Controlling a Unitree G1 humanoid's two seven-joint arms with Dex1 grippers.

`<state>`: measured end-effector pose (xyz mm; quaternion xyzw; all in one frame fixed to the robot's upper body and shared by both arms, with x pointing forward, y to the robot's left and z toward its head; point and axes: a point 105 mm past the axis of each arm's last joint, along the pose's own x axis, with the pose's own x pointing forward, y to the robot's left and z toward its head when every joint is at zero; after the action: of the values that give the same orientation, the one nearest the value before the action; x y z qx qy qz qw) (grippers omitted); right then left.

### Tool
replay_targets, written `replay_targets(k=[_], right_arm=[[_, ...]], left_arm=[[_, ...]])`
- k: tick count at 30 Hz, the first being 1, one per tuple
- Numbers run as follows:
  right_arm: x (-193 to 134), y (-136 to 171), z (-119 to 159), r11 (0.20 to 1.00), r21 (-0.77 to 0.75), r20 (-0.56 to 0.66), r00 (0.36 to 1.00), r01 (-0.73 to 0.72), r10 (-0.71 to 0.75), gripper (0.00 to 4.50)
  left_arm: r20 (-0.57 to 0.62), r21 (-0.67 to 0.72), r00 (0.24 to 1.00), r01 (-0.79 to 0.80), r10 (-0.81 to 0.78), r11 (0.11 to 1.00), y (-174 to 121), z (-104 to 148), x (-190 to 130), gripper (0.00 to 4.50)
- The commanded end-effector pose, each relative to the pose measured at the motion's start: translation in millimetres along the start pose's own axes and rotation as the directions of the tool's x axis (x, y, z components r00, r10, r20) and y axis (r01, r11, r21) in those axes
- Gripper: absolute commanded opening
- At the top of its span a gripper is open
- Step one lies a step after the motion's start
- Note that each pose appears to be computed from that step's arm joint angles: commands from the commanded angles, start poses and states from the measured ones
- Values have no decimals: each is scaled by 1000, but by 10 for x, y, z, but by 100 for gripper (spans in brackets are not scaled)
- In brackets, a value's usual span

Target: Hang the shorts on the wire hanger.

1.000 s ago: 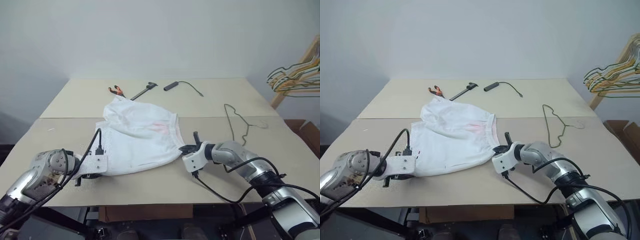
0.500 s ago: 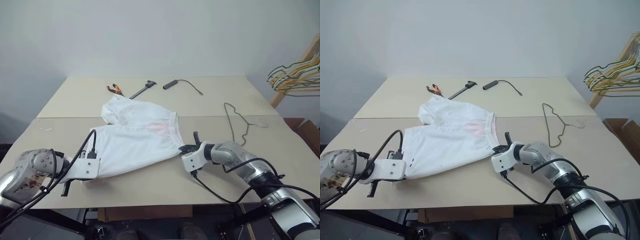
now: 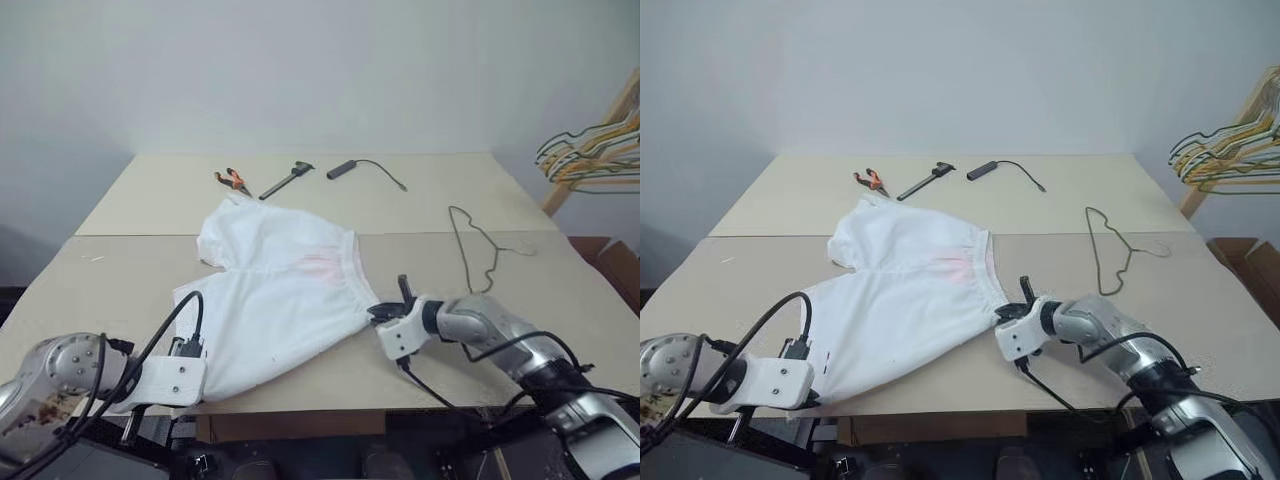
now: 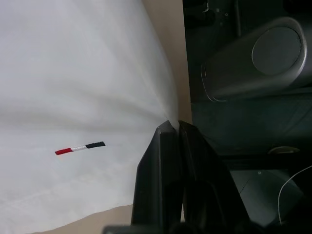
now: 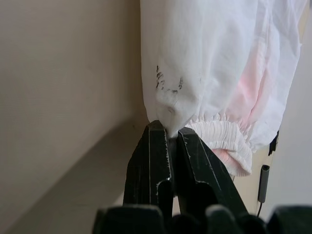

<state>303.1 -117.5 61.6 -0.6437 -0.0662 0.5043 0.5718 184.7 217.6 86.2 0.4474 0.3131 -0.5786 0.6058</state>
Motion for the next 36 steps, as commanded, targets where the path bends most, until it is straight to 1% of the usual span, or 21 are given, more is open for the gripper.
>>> replay_targets(k=[1, 5, 10, 16, 22, 23, 25, 27, 31, 34, 35, 36], right_arm=[[-183, -88, 31, 999, -3, -11, 999, 37, -37, 0], [-247, 18, 117, 1000, 9, -11, 1000, 16, -16, 0], [-291, 36, 182, 999, 24, -27, 999, 21, -21, 0], [-338, 126, 252, 999, 35, -35, 999, -1, 2, 0], [-370, 178, 328, 998, 58, -25, 1000, -12, 13, 0], [-376, 178, 338, 997, 71, -19, 1000, -14, 15, 63], [-409, 176, 351, 996, 87, -7, 1000, -27, 28, 119], [-475, 175, 340, 993, 108, 0, 999, -40, 40, 197], [-660, 160, 335, 975, 211, 30, 998, -61, 56, 331], [-861, 72, 271, 934, 354, 50, 998, -47, 31, 439], [-916, 23, 230, 919, 392, 48, 999, -27, 9, 450], [-958, -41, 169, 902, 432, 33, 999, 10, -27, 450]], left_arm=[[-34, 40, 999, -13, 14, 999, 27, -14, -97, 3], [-32, 53, 999, 28, -26, 998, -40, -26, -139, 3], [-19, 63, 996, 89, -88, 994, -177, -44, -147, 3], [-5, 68, 996, 94, -94, 993, -235, -88, -73, 3], [-6, 61, 995, 101, -101, 993, -289, -183, -27, 3], [-5, 59, 995, 101, -100, 993, -296, -210, -15, 46], [1, 44, 996, 88, -88, 995, -318, -322, 26, 93], [22, 15, 997, 67, -67, 998, -346, -468, 52, 163], [84, -49, 996, 11, -7, 999, -392, -770, 36, 285], [171, -73, 980, -91, 103, 993, -249, -819, -163, 379], [202, -78, 969, -128, 142, 989, -187, -812, -230, 409], [239, -84, 954, -165, 180, 983, -122, -796, -288, 436]])
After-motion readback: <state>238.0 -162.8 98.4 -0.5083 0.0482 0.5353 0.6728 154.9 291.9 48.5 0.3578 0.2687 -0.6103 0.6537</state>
